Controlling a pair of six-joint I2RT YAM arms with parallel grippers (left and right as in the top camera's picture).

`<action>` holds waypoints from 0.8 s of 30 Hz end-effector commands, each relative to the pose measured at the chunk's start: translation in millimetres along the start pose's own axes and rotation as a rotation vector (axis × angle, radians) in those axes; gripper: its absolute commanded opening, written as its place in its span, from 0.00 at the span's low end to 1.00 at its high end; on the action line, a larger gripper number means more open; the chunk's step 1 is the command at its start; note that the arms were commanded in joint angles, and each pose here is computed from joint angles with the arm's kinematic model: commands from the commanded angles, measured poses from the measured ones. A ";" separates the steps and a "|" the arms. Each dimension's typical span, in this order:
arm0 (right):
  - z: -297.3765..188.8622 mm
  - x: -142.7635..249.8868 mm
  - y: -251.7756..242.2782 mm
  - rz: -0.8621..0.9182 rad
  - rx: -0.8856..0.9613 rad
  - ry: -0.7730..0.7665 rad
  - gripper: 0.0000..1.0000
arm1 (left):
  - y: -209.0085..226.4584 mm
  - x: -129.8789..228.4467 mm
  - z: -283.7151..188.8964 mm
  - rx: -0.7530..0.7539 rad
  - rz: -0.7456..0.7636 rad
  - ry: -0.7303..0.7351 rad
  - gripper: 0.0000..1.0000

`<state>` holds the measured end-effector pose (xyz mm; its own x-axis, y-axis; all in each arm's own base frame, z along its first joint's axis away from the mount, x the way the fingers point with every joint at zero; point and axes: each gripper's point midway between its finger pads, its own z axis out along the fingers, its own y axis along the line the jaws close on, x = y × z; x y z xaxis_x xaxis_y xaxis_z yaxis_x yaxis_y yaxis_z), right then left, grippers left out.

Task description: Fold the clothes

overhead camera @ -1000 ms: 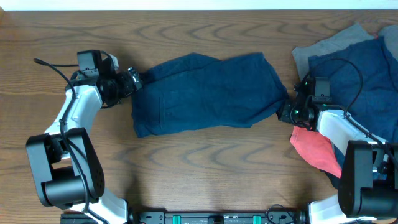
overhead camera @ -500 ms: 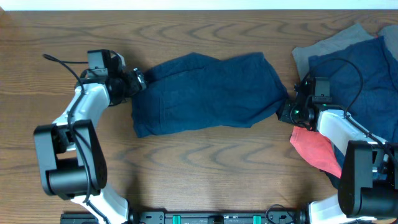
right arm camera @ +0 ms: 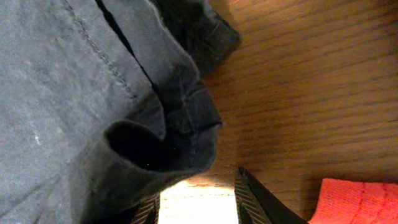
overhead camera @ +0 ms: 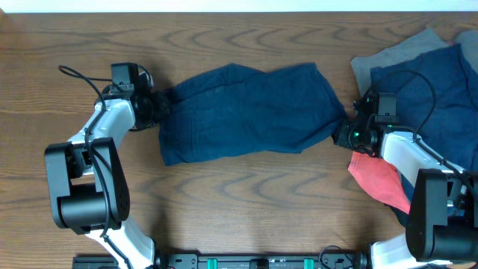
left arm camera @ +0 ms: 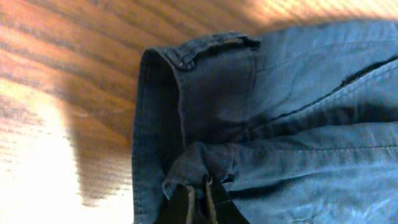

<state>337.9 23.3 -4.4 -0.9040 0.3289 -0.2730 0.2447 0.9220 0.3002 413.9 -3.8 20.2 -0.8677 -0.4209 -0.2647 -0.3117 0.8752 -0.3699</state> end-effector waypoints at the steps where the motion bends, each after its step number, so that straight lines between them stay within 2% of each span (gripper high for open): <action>1: 20.9 57.9 -34.9 0.049 0.104 0.176 0.39 | 2.9 8.7 -0.9 -0.014 0.002 0.030 0.06; 3: 20.9 57.9 -34.9 0.049 0.104 0.176 0.39 | -7.8 12.3 -9.1 0.036 0.001 0.045 0.06; 5: 20.9 58.0 -34.8 0.049 0.104 0.177 0.39 | -31.4 12.0 -25.3 0.147 0.014 0.044 0.06; 9: 20.9 58.1 -34.9 0.049 0.105 0.177 0.39 | -87.6 7.5 -85.3 0.401 0.084 -0.010 0.06; 11: 20.9 58.1 -34.9 0.049 0.105 0.177 0.39 | -106.7 4.5 -121.5 0.472 0.134 -0.075 0.06; 14: 20.9 58.0 -34.9 0.049 0.104 0.177 0.39 | -119.9 -1.4 -168.6 0.486 0.209 -0.206 0.07; 17: 20.9 57.9 -34.9 0.049 0.104 0.176 0.39 | -111.4 -13.0 -195.2 0.384 0.220 -0.341 0.06; 20: 21.3 56.4 -34.2 0.048 0.101 0.170 0.39 | -107.3 -15.7 -202.0 0.341 0.219 -0.380 0.06; 24: 22.5 54.7 -17.9 0.046 0.009 0.172 0.38 | -104.7 -16.0 -192.7 0.333 0.210 -0.357 0.06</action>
<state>338.9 24.5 -3.7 -0.9031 0.3304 -0.2742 0.2414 0.9188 0.3121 380.6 -48.6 246.3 -0.6863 -0.3562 -0.6342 0.0759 0.8321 -0.5494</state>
